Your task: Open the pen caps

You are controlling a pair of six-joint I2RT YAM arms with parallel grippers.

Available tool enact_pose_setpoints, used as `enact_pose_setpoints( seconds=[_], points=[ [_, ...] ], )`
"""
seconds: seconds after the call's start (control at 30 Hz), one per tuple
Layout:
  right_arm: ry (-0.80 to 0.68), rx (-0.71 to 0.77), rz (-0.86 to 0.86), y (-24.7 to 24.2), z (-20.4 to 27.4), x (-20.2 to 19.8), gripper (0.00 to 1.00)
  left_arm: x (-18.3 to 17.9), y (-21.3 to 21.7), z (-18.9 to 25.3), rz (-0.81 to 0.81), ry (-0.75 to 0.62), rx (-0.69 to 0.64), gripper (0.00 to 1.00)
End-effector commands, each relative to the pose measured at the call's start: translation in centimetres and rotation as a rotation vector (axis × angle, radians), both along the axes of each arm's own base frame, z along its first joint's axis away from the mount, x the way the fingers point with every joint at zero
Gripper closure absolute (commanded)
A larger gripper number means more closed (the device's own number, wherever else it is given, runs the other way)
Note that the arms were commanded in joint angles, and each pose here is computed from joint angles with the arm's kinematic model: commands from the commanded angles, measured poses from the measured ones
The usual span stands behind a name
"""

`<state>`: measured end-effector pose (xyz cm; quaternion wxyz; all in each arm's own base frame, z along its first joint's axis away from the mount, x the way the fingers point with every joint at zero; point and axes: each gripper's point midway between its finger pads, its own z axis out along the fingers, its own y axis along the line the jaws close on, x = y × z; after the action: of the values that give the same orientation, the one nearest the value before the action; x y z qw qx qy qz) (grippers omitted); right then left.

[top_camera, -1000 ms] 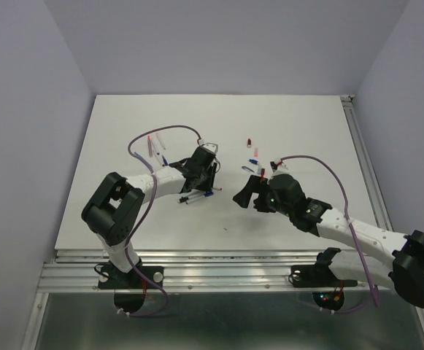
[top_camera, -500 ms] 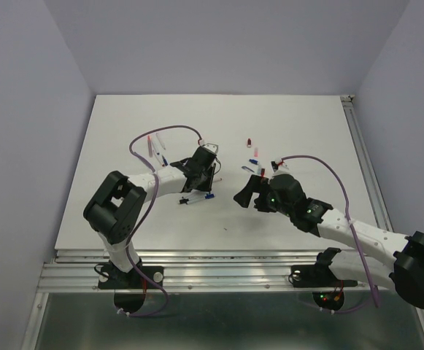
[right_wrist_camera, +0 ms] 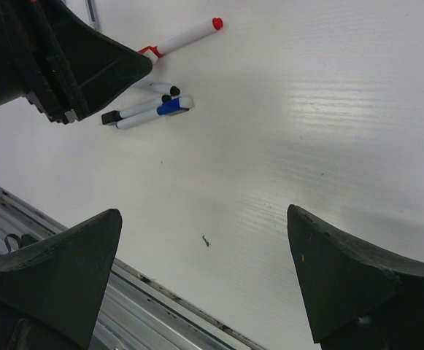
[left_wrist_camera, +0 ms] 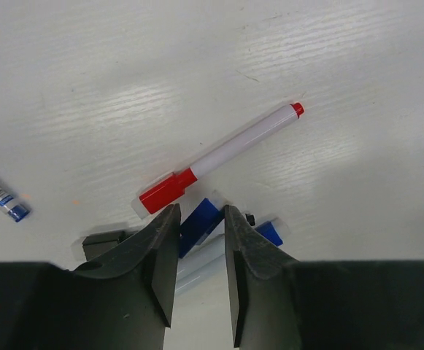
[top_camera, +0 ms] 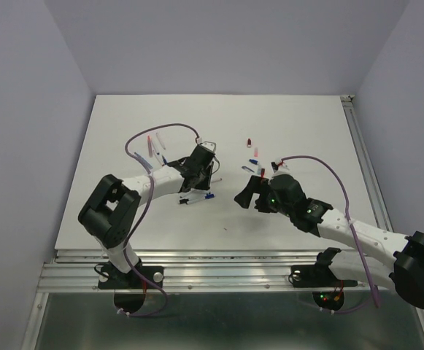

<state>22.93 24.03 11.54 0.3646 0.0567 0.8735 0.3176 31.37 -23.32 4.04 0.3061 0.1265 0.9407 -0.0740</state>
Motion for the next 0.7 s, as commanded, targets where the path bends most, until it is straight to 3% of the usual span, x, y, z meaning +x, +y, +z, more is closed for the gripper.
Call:
enact_pose_setpoints(
  seconds=[0.0, 0.13, 0.23, 0.37, 0.53, 0.67],
  points=[
    [-0.034, 0.004, 0.006, 0.0, 0.7, 0.2, 0.0, 1.4, -0.4, 5.7, 0.042, -0.126, -0.072, 0.89],
    [-0.061, 0.03, 0.059, 0.8, 1.1, -0.1, 0.0, 1.3, 0.4, 7.6, 0.102, -0.157, -0.092, 0.91],
    [-0.094, 0.088, 0.164, 2.3, 1.9, -0.9, 0.0, 1.3, 0.8, 9.4, 0.234, -0.163, -0.164, 0.91],
    [-0.152, 0.216, 0.27, 4.5, 3.9, -1.8, 0.0, 0.2, 0.4, 11.2, 0.422, -0.124, -0.372, 0.91],
    [-0.134, 0.364, 0.338, 7.8, 5.5, -1.7, 0.0, -1.6, -0.3, 14.7, 0.588, -0.167, -0.702, 0.92],
    [-0.154, 0.384, 0.409, 10.5, 6.3, -1.5, 0.0, -2.5, 0.1, 15.7, 0.666, -0.202, -0.776, 0.92]
  ],
)
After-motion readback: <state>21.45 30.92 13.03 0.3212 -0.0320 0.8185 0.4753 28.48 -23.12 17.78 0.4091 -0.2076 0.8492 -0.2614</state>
